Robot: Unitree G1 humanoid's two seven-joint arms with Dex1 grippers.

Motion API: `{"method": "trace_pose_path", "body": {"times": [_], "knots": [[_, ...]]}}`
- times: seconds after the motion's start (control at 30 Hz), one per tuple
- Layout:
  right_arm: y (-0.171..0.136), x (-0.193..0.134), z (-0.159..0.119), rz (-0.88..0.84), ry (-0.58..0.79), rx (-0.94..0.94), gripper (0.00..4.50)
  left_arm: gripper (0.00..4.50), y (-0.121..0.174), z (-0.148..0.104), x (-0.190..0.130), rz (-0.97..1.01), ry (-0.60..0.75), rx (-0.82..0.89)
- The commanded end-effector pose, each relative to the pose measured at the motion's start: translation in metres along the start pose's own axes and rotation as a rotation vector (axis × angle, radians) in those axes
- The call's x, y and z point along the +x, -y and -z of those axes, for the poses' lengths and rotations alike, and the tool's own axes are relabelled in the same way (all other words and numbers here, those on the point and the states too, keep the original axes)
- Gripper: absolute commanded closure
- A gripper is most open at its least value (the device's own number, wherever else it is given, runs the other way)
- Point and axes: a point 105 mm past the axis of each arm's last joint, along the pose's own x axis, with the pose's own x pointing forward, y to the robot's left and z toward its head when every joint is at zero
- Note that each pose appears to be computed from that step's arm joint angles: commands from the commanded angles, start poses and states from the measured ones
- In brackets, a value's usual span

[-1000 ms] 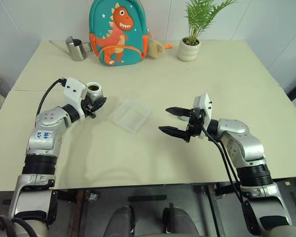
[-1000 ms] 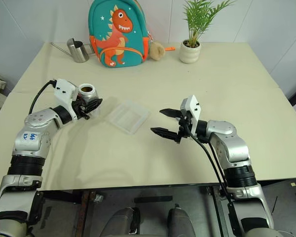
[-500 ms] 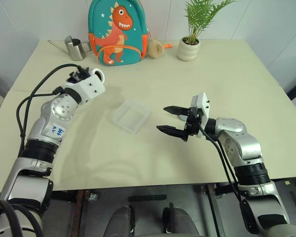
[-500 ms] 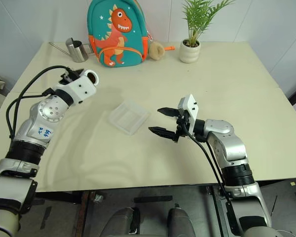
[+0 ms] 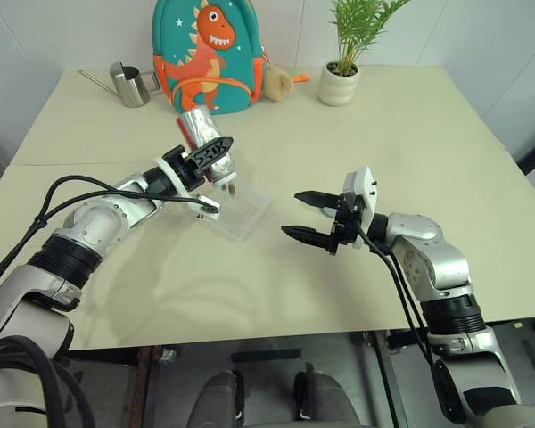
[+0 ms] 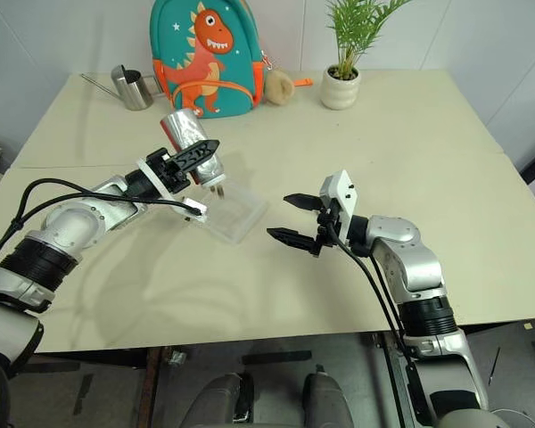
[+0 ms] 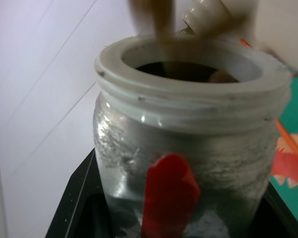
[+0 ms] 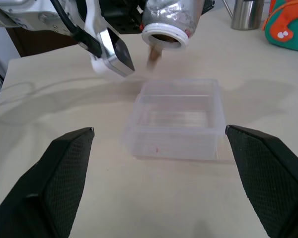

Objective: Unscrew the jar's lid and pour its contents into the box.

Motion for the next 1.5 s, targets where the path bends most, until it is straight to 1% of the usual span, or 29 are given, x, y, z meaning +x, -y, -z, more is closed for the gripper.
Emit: {"method": "trace_pose_path", "body": {"times": [0.03,0.17,0.3,0.37,0.43,0.5,0.53,0.57,0.6,0.63,0.7,0.73,0.77,0.8,0.87,0.9,0.93,1.0,1.1,1.17,1.2,1.3,1.37,1.5], "knots": [[-0.003,0.003,-0.013,-0.016,0.045,-0.033,0.05,2.60,-0.008,0.014,0.003,-0.047,-0.028,0.090],[-0.003,0.004,-0.014,-0.016,0.049,-0.030,0.05,2.60,-0.011,0.013,0.004,-0.067,-0.024,0.103],[-0.003,0.003,-0.013,-0.013,0.051,-0.028,0.05,2.60,-0.015,0.020,0.000,-0.074,-0.066,-0.021],[-0.004,0.003,-0.013,-0.015,0.052,-0.026,0.05,2.60,-0.014,0.024,-0.004,-0.058,-0.084,-0.102],[-0.004,0.003,-0.013,-0.016,0.049,-0.028,0.05,2.60,-0.011,0.025,-0.012,-0.030,-0.093,-0.297],[-0.003,0.002,-0.013,-0.017,0.046,-0.029,0.05,2.60,-0.010,0.025,-0.017,-0.014,-0.098,-0.424],[-0.002,0.002,-0.012,-0.019,0.040,-0.033,0.05,2.60,-0.001,0.030,-0.027,0.037,-0.181,-0.633],[-0.002,0.001,-0.012,-0.020,0.035,-0.037,0.05,2.60,0.005,0.033,-0.035,0.066,-0.229,-0.785],[0.000,0.001,-0.012,-0.022,0.028,-0.043,0.05,2.60,0.025,0.044,-0.050,0.142,-0.394,-1.063],[0.000,0.000,-0.012,-0.024,0.024,-0.046,0.05,2.60,0.040,0.043,-0.062,0.194,-0.478,-1.277],[0.002,0.000,-0.012,-0.026,0.021,-0.052,0.05,2.60,0.067,0.048,-0.087,0.237,-0.687,-1.637],[0.002,0.000,-0.012,-0.028,0.018,-0.058,0.05,2.60,0.076,0.054,-0.098,0.208,-0.784,-1.767],[0.003,0.000,-0.012,-0.029,0.015,-0.063,0.05,2.60,0.081,0.056,-0.105,0.189,-0.843,-1.860],[0.003,0.000,-0.012,-0.030,0.014,-0.066,0.05,2.60,0.082,0.057,-0.108,0.178,-0.871,-1.910],[0.003,0.000,-0.011,-0.038,0.013,-0.078,0.05,2.60,0.090,0.054,-0.118,0.171,-0.960,-2.092],[0.005,0.000,-0.011,-0.040,0.012,-0.086,0.05,2.60,0.095,0.055,-0.129,0.089,-1.010,-2.228],[0.006,0.000,-0.011,-0.042,0.011,-0.092,0.05,2.60,0.098,0.055,-0.137,0.022,-1.039,-2.319],[0.010,-0.001,-0.010,-0.040,0.000,-0.104,0.05,2.60,0.104,0.061,-0.163,-0.168,-1.139,-2.349],[0.013,-0.002,-0.009,-0.040,-0.002,-0.107,0.05,2.60,0.110,0.059,-0.184,-0.262,-1.214,-2.326],[0.013,-0.002,-0.009,-0.042,-0.003,-0.108,0.05,2.60,0.111,0.055,-0.190,-0.283,-1.208,-2.306],[0.013,-0.002,-0.009,-0.042,-0.003,-0.109,0.05,2.60,0.115,0.050,-0.193,-0.241,-1.217,-2.285],[0.014,-0.002,-0.009,-0.040,-0.004,-0.110,0.05,2.60,0.121,0.038,-0.199,-0.202,-1.213,-2.263],[0.015,-0.002,-0.008,-0.038,-0.005,-0.111,0.05,2.60,0.123,0.034,-0.202,-0.198,-1.205,-2.264],[0.015,-0.001,-0.009,-0.035,-0.004,-0.112,0.05,2.60,0.130,0.031,-0.211,-0.211,-1.254,-2.269]]}}
